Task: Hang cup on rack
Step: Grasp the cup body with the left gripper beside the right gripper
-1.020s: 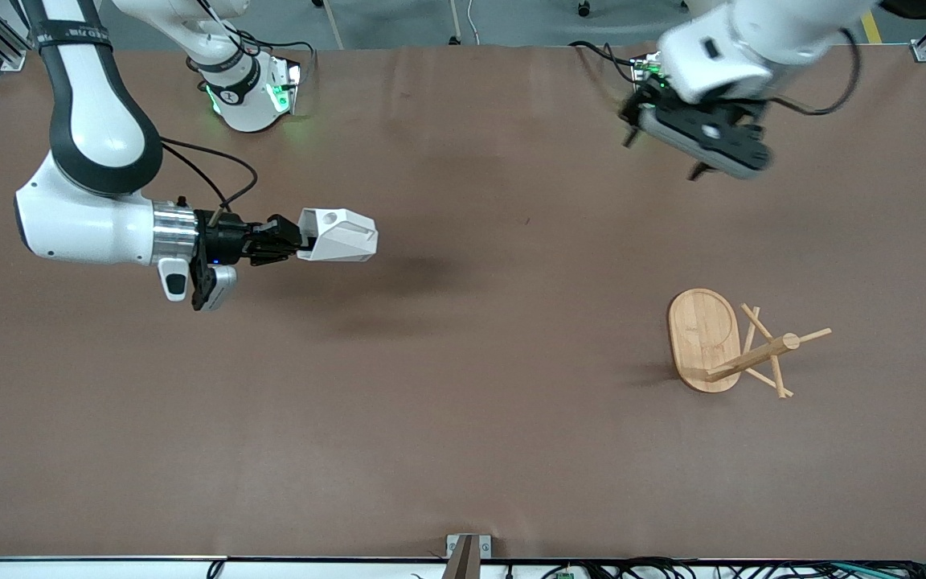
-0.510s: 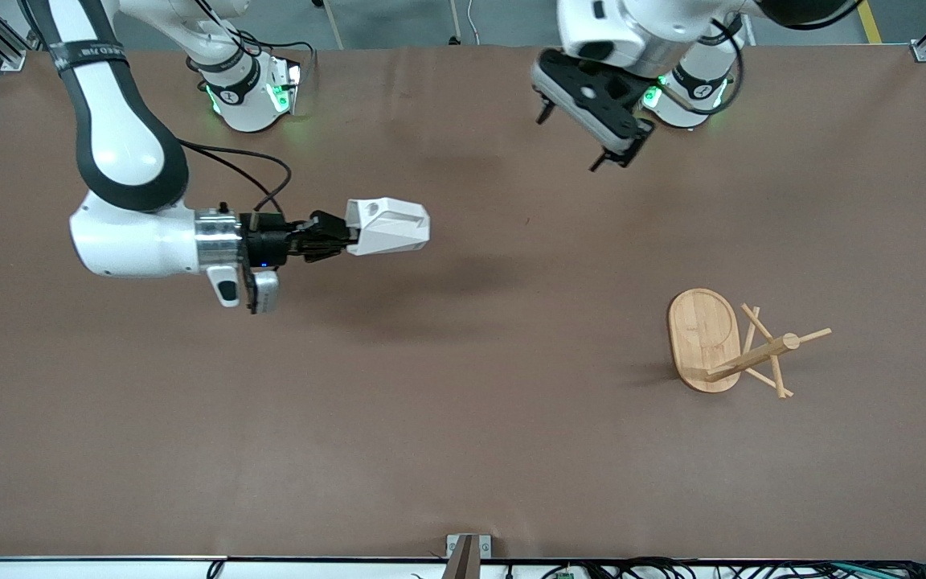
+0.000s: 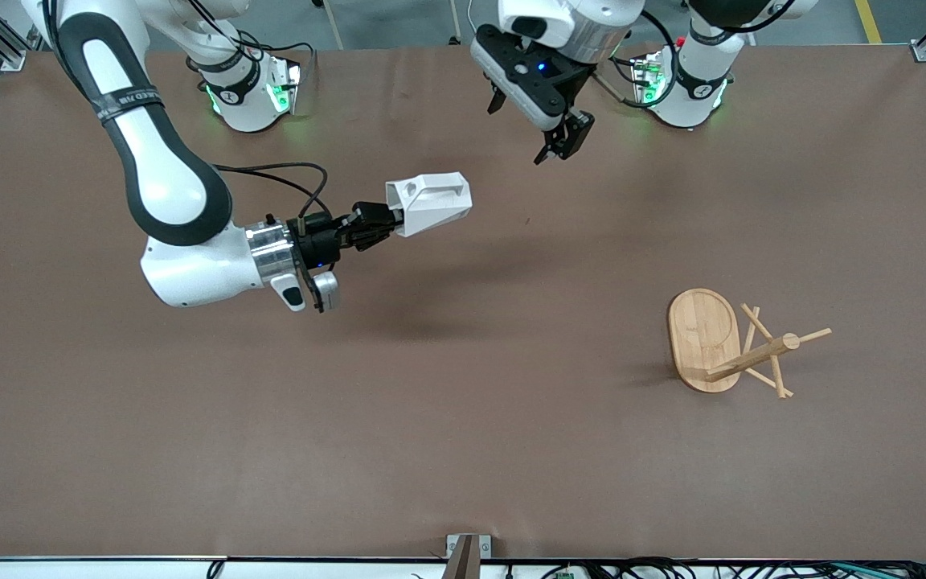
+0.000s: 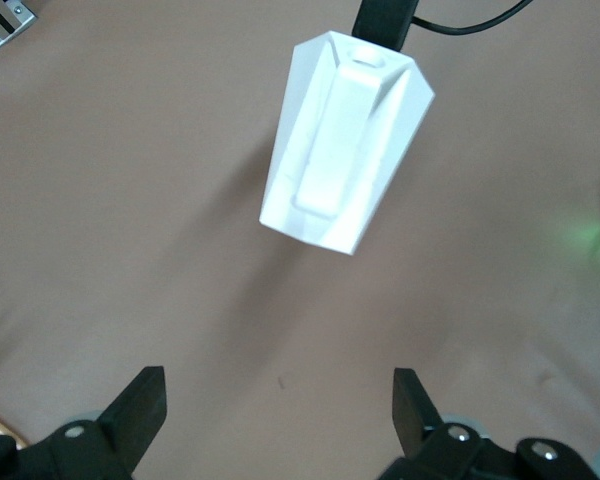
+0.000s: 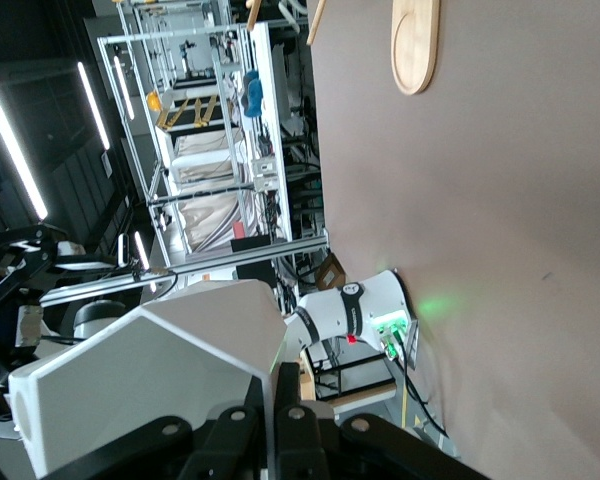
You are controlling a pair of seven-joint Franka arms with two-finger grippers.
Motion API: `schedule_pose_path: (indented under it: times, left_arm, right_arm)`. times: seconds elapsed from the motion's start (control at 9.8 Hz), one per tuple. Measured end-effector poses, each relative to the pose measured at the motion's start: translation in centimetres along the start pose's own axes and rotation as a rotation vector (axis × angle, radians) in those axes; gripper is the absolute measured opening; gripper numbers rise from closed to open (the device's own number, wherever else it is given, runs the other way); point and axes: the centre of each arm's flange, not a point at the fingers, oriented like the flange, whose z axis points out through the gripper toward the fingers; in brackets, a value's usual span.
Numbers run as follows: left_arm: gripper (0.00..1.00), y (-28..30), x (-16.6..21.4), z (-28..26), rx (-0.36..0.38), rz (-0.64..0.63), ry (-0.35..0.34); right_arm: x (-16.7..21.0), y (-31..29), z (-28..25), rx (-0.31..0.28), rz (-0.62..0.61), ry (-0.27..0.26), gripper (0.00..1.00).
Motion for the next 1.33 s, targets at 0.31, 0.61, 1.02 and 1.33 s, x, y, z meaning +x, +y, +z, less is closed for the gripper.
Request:
schedule_pose_path:
  times: [0.31, 0.61, 1.02, 1.33]
  left_arm:
    - [1.0, 1.0, 1.9, 2.7, -0.005, 0.051, -0.019]
    - [1.0, 2.7, 2.3, 3.4, -0.018, 0.072, -0.024]
    - [0.97, 2.8, 2.4, 3.8, -0.022, 0.077, -0.03]
    - [0.74, 2.4, 2.4, 3.8, -0.013, 0.092, -0.034]
  right_arm:
    - [-0.7, -1.3, 3.5, 0.029, -0.014, -0.072, 0.04]
    - [-0.9, -2.3, 5.0, 0.066, -0.02, -0.083, 0.04]
    - [-0.5, -3.0, 5.0, 0.126, -0.011, -0.045, 0.04]
    - [-0.4, -2.9, 4.9, 0.124, -0.01, -0.039, 0.04]
